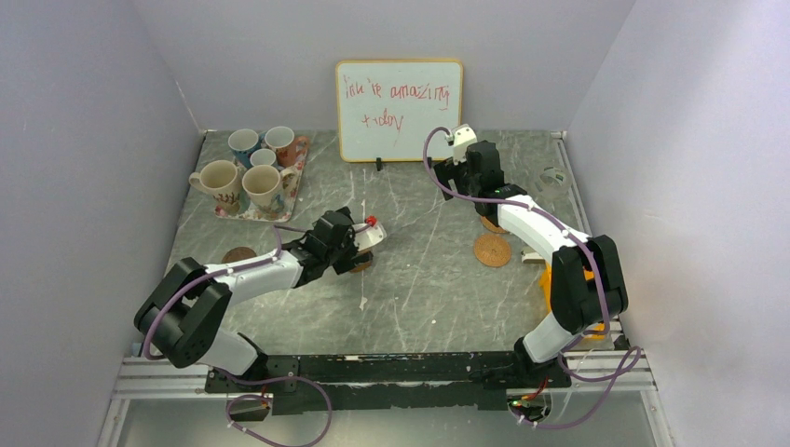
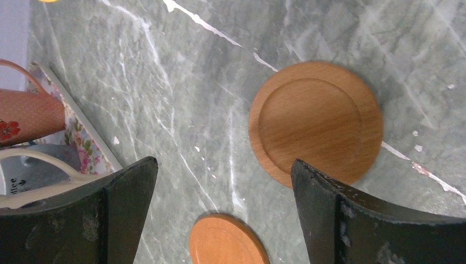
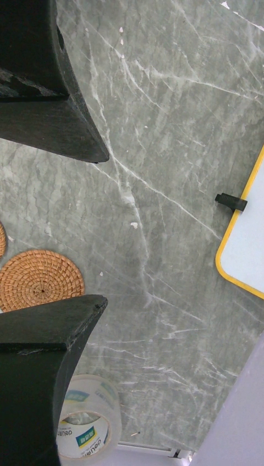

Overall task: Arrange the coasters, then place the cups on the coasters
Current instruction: Move the coaster to the center of the board.

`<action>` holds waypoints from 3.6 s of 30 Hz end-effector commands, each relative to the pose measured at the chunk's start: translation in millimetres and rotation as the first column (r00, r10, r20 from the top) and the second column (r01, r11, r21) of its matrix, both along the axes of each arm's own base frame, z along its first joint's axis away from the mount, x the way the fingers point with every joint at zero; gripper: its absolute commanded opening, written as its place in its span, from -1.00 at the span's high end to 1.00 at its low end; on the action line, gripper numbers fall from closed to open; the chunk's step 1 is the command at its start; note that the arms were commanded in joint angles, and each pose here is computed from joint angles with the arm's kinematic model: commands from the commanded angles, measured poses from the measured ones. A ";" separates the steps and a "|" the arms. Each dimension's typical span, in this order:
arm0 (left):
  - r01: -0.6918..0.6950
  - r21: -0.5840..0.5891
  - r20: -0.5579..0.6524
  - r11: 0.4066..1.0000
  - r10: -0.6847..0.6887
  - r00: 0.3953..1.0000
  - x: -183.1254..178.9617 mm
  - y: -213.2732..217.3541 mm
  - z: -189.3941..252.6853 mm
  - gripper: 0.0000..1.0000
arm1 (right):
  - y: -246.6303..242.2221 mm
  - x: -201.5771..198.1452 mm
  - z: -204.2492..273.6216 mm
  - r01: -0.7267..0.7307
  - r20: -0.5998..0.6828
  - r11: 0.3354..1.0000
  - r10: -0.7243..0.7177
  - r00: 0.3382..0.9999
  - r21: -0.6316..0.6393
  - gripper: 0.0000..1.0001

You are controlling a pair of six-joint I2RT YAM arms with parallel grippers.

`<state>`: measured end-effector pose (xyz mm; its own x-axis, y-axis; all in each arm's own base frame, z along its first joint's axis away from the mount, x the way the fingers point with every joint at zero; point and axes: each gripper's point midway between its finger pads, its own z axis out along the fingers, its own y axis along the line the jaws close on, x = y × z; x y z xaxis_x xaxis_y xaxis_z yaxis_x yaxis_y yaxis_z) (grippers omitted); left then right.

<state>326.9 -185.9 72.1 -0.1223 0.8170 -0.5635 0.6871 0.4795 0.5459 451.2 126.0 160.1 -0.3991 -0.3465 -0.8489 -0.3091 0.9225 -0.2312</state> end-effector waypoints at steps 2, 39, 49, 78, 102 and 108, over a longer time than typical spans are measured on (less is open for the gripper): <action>0.052 -0.016 -0.027 0.999 -0.052 0.998 -8.1 -5.0 -5.4 -0.93 | 2.8 4.1 9.1 -0.002 0.034 1.000 0.001 0.999 0.020 -0.86; -0.057 -0.247 0.106 0.967 0.085 0.991 -40.5 38.2 55.3 -0.93 | -97.9 -47.6 -84.3 -0.013 -0.300 0.864 -0.160 0.940 -0.503 -0.91; -0.051 -0.263 0.112 0.963 0.083 0.990 -42.1 37.7 58.7 -0.93 | -115.7 -84.7 -92.3 -0.034 -0.310 0.867 -0.141 0.940 -0.497 -0.93; -0.076 -0.261 0.138 0.962 0.115 0.984 -39.2 43.8 60.7 -0.93 | 14.8 -129.5 -127.0 -0.500 -0.443 0.815 0.348 0.826 -0.291 -0.87; -0.063 -0.273 0.150 0.960 0.108 0.983 -40.7 44.0 64.0 -0.93 | 93.3 -103.9 -131.0 -0.538 -0.398 0.793 0.412 0.820 -0.287 -0.95; -0.061 -0.271 0.147 0.961 0.104 0.984 -40.5 43.2 62.6 -0.93 | 95.4 -100.7 -132.5 -0.520 -0.381 0.803 0.401 0.833 -0.292 -0.97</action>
